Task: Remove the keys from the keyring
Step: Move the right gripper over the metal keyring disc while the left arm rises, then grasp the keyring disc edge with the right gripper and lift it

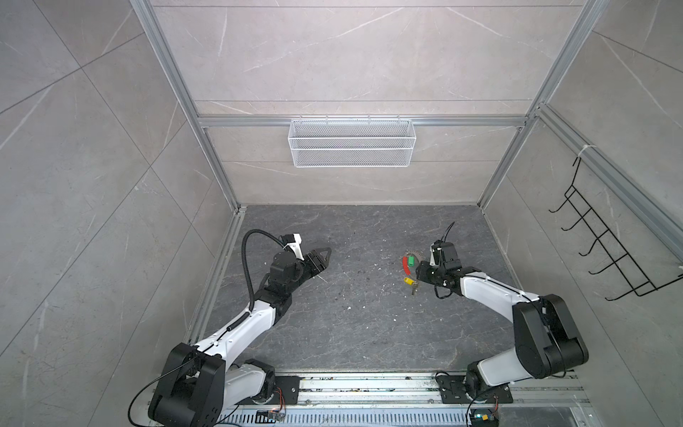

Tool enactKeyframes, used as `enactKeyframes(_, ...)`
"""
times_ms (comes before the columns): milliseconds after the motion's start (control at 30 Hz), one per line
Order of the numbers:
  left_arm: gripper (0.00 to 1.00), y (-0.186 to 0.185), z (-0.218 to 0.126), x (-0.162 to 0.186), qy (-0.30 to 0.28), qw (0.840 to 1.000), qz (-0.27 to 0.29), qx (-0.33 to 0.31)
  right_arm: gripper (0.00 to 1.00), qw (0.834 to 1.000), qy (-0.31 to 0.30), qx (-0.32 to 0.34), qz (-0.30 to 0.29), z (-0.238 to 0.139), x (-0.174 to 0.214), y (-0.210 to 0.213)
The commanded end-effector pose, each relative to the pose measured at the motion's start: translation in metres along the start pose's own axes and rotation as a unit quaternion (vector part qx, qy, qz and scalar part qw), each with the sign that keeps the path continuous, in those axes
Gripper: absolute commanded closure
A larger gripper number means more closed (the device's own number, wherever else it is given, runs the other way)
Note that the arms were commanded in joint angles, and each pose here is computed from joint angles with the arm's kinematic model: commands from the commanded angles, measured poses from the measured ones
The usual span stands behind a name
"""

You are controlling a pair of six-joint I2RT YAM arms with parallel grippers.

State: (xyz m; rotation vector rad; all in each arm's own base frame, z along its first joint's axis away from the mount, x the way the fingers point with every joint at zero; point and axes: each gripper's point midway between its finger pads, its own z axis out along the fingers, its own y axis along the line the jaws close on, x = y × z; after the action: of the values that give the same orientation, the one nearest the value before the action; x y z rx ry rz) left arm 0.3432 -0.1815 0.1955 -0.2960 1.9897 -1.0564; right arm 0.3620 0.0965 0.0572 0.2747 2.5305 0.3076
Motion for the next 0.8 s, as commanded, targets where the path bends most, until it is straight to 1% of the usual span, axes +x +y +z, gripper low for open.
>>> enactKeyframes(0, 0.33, -0.011, 0.004, -0.001, 0.011, 1.0, 0.019, 0.02, 0.59, 1.0, 0.016, 0.016, -0.022, 0.005, 0.002, 0.002)
enactKeyframes(167, 0.33, -0.01, 0.007, 0.003, 0.02, 0.999, 0.016, 0.022, 0.66, 0.998, 0.022, 0.049, -0.027, 0.01, 0.004, -0.006)
enactKeyframes(467, 0.33, -0.011, 0.009, 0.005, 0.025, 0.999, 0.017, 0.027, 0.71, 0.998, 0.028, 0.046, -0.033, 0.019, 0.004, -0.003)
enactKeyframes(767, 0.33, -0.01, 0.009, 0.007, 0.029, 0.999, 0.017, 0.029, 0.8, 0.998, 0.033, 0.05, -0.034, 0.027, 0.004, -0.003)
